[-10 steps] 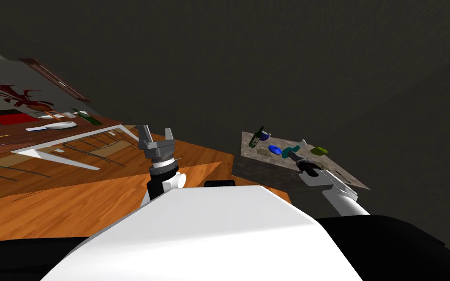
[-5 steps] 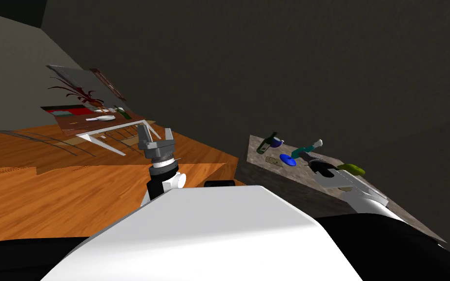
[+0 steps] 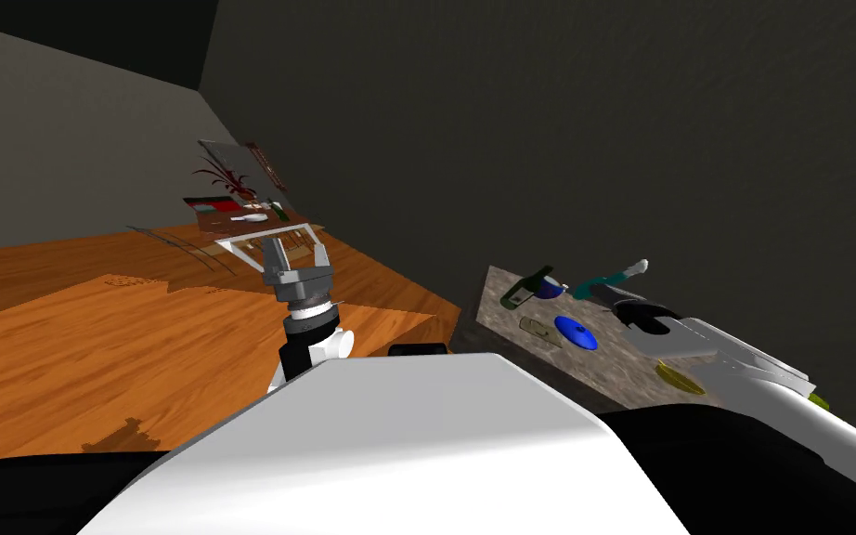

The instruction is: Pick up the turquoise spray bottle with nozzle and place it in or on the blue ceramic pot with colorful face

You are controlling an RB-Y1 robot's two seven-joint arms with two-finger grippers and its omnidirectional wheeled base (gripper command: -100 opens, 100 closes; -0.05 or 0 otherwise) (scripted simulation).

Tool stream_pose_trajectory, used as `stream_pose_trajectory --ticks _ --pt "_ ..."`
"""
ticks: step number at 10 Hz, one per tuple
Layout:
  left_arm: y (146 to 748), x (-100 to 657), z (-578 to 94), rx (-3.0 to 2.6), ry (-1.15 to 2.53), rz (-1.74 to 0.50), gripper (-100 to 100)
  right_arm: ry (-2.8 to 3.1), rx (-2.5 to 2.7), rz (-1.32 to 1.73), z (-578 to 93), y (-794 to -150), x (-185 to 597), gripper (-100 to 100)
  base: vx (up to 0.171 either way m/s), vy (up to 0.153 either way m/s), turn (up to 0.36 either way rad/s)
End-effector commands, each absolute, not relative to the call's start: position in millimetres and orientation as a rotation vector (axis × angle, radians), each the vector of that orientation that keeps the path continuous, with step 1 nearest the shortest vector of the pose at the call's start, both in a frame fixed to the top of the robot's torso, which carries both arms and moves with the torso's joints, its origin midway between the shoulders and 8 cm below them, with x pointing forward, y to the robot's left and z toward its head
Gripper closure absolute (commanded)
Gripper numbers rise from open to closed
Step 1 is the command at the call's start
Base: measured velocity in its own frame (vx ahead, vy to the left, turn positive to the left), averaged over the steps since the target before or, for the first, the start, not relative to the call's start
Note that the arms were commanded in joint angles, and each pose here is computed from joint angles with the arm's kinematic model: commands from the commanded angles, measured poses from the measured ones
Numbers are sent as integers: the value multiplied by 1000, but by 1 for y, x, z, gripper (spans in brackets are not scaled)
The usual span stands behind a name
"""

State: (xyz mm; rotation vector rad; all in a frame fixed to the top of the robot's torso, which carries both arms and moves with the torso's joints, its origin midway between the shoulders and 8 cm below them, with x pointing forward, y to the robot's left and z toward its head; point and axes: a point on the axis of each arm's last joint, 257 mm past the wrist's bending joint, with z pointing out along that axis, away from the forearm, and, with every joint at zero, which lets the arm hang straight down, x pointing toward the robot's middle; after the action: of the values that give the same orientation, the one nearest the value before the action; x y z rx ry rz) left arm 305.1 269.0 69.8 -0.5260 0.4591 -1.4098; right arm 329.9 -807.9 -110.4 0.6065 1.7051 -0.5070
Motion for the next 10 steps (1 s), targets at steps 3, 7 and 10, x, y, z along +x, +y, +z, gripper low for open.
stream_pose_trajectory --ticks 3,7,10 --pt "269 305 70 -526 459 -1410 0 1686 620 -541 -80 -826 325 100 46 -65 233" --pt "269 305 70 -526 459 -1410 0 1670 621 -555 -62 -833 326 -100 34 -45 162" --pt "269 305 70 -526 459 -1410 0 1670 620 -555 -62 -833 327 -100 0 0 0"
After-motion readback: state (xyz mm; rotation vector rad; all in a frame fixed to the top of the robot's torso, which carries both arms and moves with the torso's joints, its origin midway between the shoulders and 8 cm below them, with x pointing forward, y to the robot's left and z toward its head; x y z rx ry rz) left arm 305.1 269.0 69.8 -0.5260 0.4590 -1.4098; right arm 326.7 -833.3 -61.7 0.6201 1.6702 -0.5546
